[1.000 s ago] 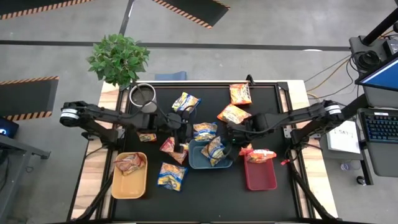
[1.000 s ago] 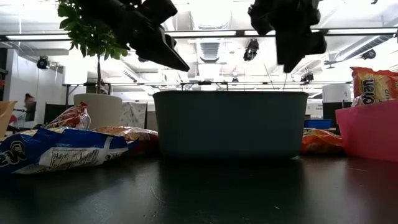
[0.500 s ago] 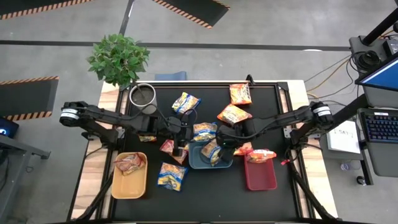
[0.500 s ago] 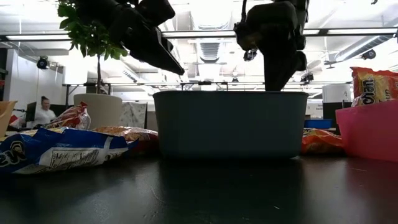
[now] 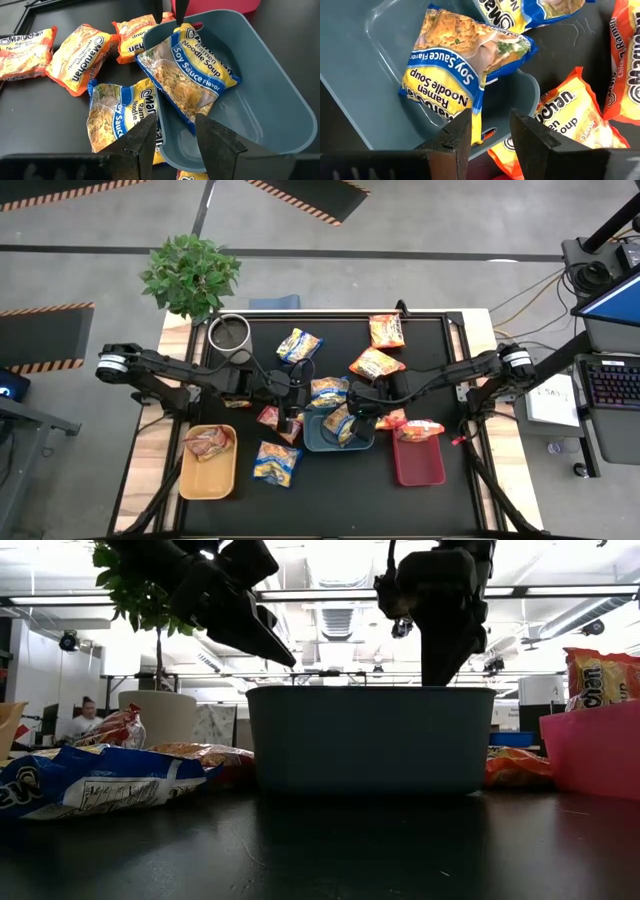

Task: Sort Maruchan noodles
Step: Adjust the blue noodle pack

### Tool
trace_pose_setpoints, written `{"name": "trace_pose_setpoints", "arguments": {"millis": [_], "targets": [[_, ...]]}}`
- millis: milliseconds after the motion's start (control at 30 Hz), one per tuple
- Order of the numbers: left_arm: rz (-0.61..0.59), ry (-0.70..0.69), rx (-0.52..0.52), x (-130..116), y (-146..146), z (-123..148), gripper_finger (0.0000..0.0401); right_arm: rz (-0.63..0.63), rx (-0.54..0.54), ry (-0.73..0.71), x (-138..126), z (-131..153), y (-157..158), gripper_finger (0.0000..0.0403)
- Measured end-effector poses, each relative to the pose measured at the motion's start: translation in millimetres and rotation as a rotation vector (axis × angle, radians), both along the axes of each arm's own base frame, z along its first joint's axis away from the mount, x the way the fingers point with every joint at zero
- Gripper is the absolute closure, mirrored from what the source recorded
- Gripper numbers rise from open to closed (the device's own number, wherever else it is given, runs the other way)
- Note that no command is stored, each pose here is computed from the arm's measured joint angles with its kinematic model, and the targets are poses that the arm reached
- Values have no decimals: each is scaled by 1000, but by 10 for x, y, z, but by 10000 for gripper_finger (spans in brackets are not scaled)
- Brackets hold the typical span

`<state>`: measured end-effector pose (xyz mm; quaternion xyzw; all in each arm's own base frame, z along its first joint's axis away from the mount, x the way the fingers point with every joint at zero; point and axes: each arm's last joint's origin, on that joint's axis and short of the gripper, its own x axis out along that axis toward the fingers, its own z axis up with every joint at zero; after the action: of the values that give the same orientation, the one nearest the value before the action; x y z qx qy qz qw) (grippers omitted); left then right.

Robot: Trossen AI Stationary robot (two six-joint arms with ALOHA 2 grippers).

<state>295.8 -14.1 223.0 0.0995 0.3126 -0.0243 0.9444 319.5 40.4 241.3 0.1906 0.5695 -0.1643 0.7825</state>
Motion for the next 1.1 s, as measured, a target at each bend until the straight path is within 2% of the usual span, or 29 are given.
{"name": "trace_pose_setpoints", "arguments": {"millis": [467, 767, 1100], "targets": [[0, -3, 0, 1, 0, 0, 281, -1, -2, -4, 15, -13, 1, 282], [0, 1, 1, -4, 0, -13, 281, -1, 5, -58, 63, -14, 7, 282], [1, 1, -1, -6, 0, -19, 281, -43, -6, -54, 51, -58, -2, 282]]}}
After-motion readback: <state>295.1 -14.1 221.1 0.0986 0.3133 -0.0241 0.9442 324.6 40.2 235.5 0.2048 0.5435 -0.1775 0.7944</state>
